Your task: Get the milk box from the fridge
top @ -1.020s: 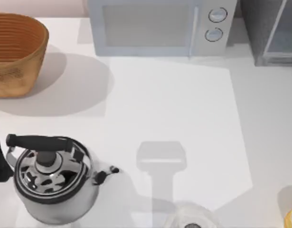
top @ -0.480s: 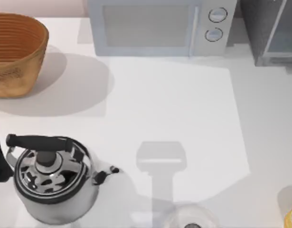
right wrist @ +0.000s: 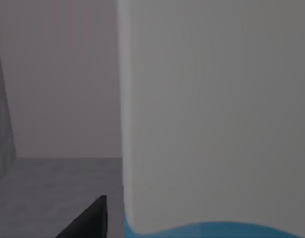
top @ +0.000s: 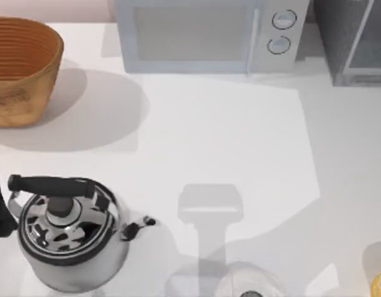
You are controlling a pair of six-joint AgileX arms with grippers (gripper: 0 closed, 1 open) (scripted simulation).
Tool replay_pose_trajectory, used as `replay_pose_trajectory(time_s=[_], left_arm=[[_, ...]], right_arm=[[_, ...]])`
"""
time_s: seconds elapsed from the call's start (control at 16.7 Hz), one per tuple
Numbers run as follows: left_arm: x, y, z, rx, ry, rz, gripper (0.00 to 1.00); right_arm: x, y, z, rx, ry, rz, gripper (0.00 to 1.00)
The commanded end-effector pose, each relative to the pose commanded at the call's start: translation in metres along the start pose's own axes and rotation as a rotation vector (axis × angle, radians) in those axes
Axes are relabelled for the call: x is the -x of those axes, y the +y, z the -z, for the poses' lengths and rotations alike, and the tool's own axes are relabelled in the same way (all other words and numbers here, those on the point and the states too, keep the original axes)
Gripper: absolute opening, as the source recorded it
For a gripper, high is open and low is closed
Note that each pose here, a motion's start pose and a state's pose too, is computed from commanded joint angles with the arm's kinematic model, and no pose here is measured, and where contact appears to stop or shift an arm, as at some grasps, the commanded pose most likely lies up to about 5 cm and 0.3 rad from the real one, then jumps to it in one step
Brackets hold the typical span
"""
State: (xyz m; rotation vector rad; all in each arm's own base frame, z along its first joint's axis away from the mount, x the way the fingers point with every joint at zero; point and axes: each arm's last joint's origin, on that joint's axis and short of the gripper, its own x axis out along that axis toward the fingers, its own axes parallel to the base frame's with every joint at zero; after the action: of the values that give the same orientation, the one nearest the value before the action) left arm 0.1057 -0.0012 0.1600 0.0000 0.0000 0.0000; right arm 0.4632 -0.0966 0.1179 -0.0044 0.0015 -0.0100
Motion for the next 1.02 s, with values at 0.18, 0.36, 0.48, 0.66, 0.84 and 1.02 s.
replay_pose_trajectory(time_s=[0.18, 0.36, 0.48, 0.66, 0.84, 1.02], left_arm=[[0.0000, 0.0000, 0.0000, 0.000, 0.000, 0.000, 1.00], [0.0000, 0.0000, 0.0000, 0.000, 0.000, 0.000, 1.00], [0.0000, 0.0000, 0.0000, 0.000, 0.000, 0.000, 1.00], [0.0000, 0.0000, 0.0000, 0.000, 0.000, 0.000, 1.00], [0.0000, 0.0000, 0.0000, 0.000, 0.000, 0.000, 1.00], [0.0000, 0.0000, 0.0000, 0.000, 0.000, 0.000, 1.00]], right_arm=[[0.0000, 0.0000, 0.0000, 0.000, 0.000, 0.000, 1.00], [0.0000, 0.0000, 0.0000, 0.000, 0.000, 0.000, 0.77], [0.0000, 0.0000, 0.0000, 0.000, 0.000, 0.000, 0.62], [0.0000, 0.0000, 0.0000, 0.000, 0.000, 0.000, 0.40], [0.0000, 0.0000, 0.0000, 0.000, 0.000, 0.000, 0.17], [0.0000, 0.0000, 0.0000, 0.000, 0.000, 0.000, 0.00]])
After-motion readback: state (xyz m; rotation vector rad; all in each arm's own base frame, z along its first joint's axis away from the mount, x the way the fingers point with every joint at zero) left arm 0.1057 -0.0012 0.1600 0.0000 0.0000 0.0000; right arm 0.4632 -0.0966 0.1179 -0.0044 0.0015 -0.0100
